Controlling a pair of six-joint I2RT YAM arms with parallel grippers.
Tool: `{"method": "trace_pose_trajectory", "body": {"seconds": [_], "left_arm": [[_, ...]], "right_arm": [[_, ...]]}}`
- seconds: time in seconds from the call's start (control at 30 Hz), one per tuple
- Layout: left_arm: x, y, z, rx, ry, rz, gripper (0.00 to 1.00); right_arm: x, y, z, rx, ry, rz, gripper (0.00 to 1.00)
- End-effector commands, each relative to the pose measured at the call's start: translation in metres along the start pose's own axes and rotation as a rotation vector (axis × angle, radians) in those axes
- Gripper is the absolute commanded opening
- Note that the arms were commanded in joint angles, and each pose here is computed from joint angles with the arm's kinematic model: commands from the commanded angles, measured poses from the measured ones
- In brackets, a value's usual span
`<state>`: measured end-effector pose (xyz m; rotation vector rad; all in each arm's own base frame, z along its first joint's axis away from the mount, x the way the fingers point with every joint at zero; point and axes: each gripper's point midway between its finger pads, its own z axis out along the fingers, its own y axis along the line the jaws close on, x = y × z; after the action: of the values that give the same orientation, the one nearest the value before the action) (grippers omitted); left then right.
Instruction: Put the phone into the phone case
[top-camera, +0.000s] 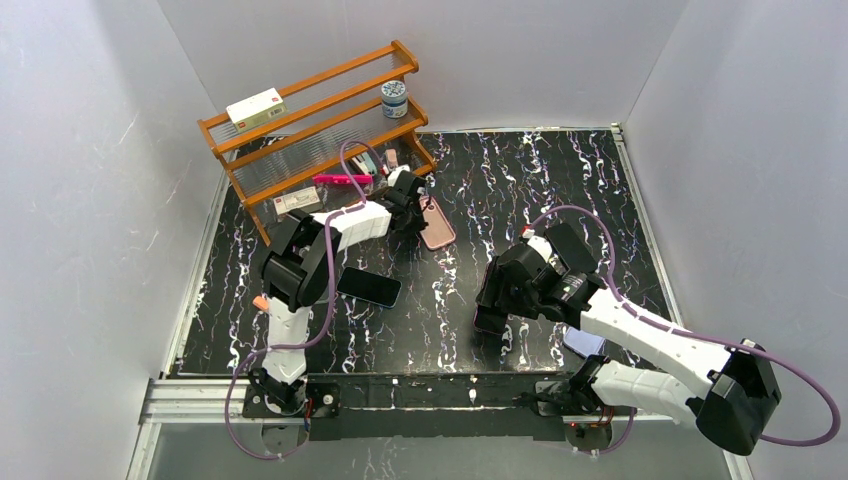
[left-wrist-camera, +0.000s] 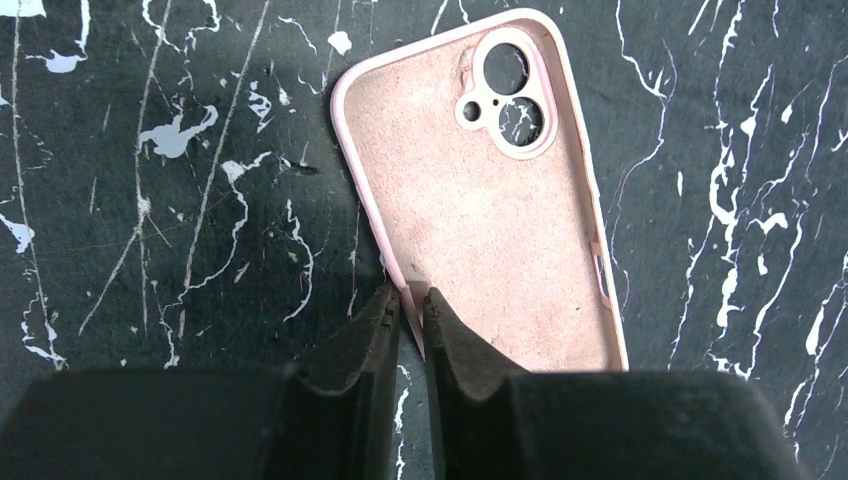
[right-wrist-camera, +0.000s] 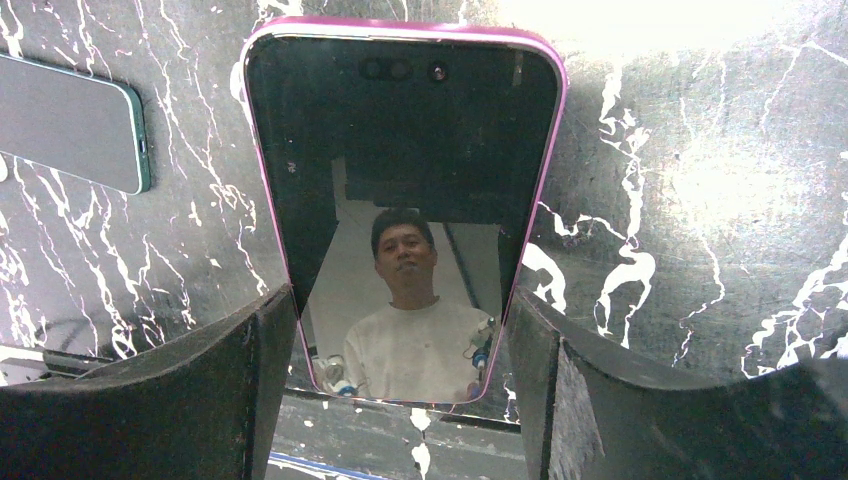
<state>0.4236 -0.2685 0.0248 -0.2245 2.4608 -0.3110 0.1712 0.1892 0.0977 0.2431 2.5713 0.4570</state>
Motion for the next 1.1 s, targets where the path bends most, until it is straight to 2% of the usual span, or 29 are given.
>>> {"method": "trace_pose_trajectory", "body": {"seconds": [0.0, 0.3, 0.73, 0.93, 1.07], "left_arm": [[0.017, -0.001, -0.017, 0.001, 0.082, 0.084, 0.11], [0.036, -0.001, -0.063, 0.052, 0.124, 0.173, 0.00], [0.099, 0.000, -0.107, 0.097, 0.207, 0.117, 0.02], [0.117, -0.008, -0.114, 0.158, 0.258, 0.021, 0.08], [0.128, -0.026, -0.127, 0.278, 0.321, -0.026, 0.18]], "right_arm": [[-0.014, 0.010, -0.008, -0.041, -0.060, 0.027, 0.60], [-0.023, 0.013, -0.011, -0.055, -0.096, 0.012, 0.61], [-0.018, 0.034, -0.007, -0.145, -0.057, 0.023, 0.60], [-0.019, 0.048, -0.007, -0.202, -0.051, 0.036, 0.60], [-0.020, 0.061, -0.010, -0.258, -0.041, 0.011, 0.61]]}}
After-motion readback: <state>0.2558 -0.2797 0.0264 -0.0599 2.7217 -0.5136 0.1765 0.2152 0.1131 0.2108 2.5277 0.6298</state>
